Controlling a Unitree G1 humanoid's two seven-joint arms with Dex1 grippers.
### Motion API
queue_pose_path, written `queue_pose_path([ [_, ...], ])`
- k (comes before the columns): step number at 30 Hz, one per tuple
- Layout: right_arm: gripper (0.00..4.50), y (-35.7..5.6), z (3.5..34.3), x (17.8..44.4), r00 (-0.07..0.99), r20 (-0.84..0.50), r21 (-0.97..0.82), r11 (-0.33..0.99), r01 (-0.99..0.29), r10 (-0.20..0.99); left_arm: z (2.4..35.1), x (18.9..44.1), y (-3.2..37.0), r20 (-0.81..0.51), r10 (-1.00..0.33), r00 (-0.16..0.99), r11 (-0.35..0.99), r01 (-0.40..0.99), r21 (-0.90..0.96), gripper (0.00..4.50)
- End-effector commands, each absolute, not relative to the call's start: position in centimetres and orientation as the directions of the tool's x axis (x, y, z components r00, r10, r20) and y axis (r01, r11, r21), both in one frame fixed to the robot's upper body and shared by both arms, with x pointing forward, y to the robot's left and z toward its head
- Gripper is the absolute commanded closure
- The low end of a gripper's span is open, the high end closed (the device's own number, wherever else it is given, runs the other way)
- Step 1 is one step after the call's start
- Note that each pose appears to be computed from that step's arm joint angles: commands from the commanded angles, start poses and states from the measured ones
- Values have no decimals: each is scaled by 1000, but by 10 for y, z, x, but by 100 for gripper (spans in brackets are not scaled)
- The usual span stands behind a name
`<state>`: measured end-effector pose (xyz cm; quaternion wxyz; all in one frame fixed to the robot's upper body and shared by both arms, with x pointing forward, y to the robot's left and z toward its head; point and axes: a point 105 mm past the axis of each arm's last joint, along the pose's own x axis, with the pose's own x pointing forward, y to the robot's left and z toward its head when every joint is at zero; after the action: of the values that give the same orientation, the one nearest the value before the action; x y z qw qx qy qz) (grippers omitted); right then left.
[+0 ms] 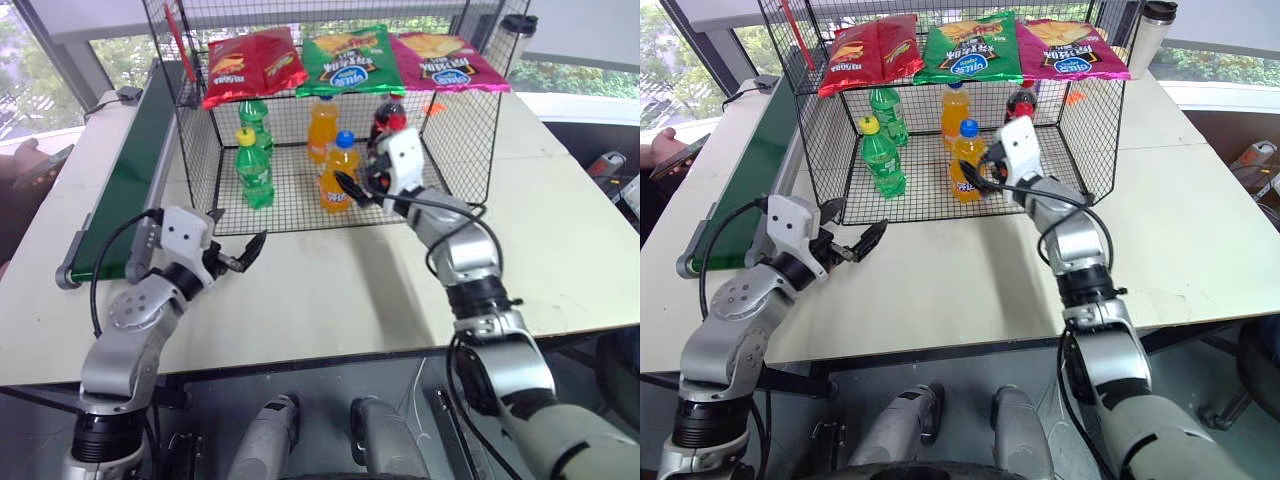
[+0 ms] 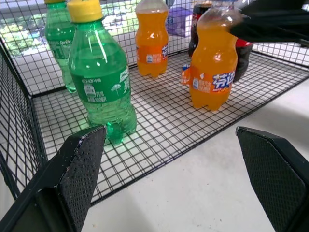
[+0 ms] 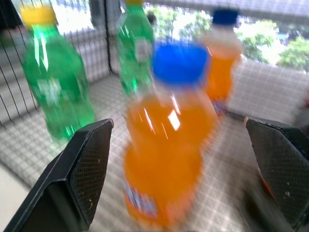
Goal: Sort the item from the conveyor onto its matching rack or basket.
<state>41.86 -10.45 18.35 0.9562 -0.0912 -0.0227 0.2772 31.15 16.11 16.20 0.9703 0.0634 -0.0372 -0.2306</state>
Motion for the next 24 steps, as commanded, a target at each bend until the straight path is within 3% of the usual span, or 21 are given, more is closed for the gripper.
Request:
queue_pose_path([
  [1, 3, -103, 202, 399, 808, 28, -202, 795, -571, 588, 164, 307, 153, 61, -478, 876, 873, 466, 148, 0],
  [10, 3, -72, 186, 319, 548, -80, -106, 539, -836, 833, 142, 299, 152, -12, -484, 875, 866, 480, 136, 0],
  [24, 3, -74, 150, 304, 551, -169, -5, 559, -829, 817, 134, 299, 149, -27, -492, 870, 861, 491, 130, 0],
])
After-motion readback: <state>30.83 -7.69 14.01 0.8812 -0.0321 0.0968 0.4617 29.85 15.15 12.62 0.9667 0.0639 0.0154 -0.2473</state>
